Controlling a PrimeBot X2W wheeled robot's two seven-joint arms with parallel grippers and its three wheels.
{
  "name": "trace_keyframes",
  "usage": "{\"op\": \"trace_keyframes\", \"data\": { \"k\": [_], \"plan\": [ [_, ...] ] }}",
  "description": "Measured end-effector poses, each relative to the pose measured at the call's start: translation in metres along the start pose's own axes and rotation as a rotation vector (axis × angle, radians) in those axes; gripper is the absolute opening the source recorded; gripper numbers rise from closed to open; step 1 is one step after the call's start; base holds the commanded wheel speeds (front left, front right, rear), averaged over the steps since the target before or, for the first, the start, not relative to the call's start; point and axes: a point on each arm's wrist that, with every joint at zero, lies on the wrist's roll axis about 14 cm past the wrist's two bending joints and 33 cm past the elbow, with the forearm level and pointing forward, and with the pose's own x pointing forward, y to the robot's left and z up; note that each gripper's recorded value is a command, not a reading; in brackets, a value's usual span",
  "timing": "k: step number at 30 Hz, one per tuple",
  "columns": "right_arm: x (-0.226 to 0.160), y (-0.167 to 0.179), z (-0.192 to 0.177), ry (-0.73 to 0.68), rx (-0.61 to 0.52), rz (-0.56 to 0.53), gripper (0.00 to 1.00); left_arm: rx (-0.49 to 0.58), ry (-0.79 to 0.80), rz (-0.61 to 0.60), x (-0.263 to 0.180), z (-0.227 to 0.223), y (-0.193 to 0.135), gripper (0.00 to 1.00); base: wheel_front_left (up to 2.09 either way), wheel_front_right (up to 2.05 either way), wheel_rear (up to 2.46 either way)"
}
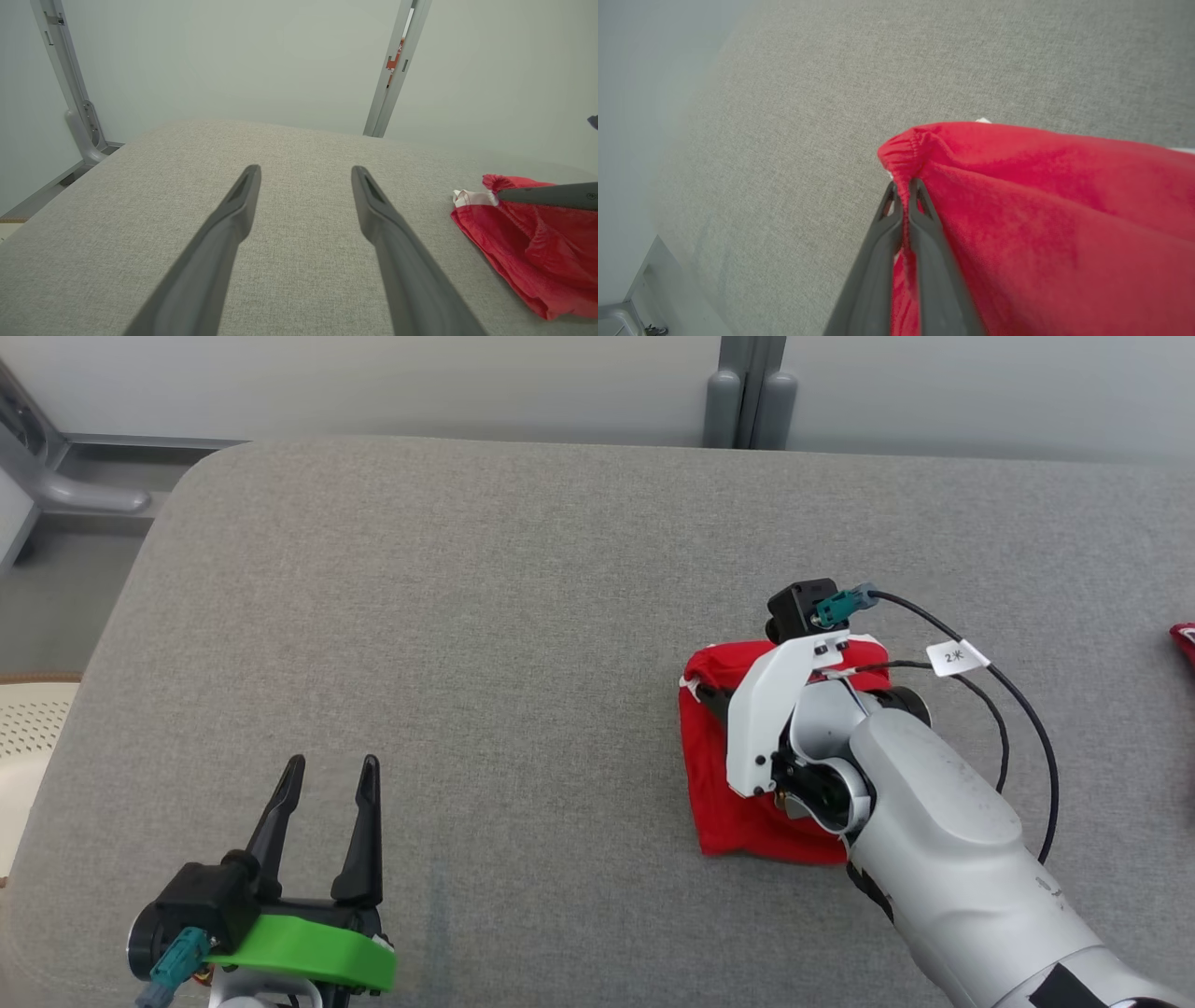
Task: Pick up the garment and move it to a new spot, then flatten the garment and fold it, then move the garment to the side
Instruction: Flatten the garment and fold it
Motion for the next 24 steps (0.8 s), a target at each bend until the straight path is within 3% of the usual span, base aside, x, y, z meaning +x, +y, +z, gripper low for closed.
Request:
{"op": "trace_keyframes", "data": {
  "k": [1, 2, 3, 7, 11, 14, 17, 19, 24],
  "plan": [
    [0.002, 0.0, -0.004, 0.012, 0.0, -0.002, 0.0, 0.0, 0.0, 0.005, -0.001, 0.0, 0.001, 1.0, 0.0, 0.0, 0.0],
    [0.004, 0.0, -0.007, 0.016, 0.0, -0.003, 0.3, 0.0, -0.001, 0.009, -0.002, 0.001, 0.002, 1.0, 0.0, 0.0, 0.0],
    [0.006, 0.0, -0.008, 0.014, 0.01, 0.0, 1.0, 0.001, -0.002, 0.012, -0.002, 0.001, 0.003, 1.0, 0.0, 0.0, 0.0],
    [0.006, 0.009, -0.001, -0.028, 0.079, 0.042, 1.0, -0.001, -0.008, 0.017, -0.003, 0.003, 0.004, 1.0, 0.0, 0.0, 0.0],
    [-0.002, 0.04, 0.021, -0.107, 0.2, 0.167, 1.0, -0.003, -0.015, 0.013, -0.003, 0.005, 0.003, 1.0, 0.0, 0.0, 0.0],
    [-0.013, 0.048, 0.05, -0.248, 0.201, 0.192, 1.0, -0.005, -0.02, 0.003, -0.003, 0.006, 0.0, 1.0, 0.0, 0.0, 0.0],
    [-0.034, 0.027, 0.082, -0.436, 0.126, 0.12, 1.0, -0.009, -0.016, -0.007, -0.005, 0.004, -0.003, 1.0, 0.0, 0.0, 0.0],
    [-0.055, -0.006, 0.093, -0.548, 0.05, 0.016, 1.0, -0.01, -0.023, -0.018, -0.005, 0.006, -0.007, 1.0, 0.0, 0.0, 0.0],
    [-0.094, -0.078, 0.057, -0.61, -0.056, -0.237, 1.0, -0.017, -0.024, -0.039, -0.003, 0.005, -0.015, 1.0, 0.0, 0.0, 0.0]
  ]
}}
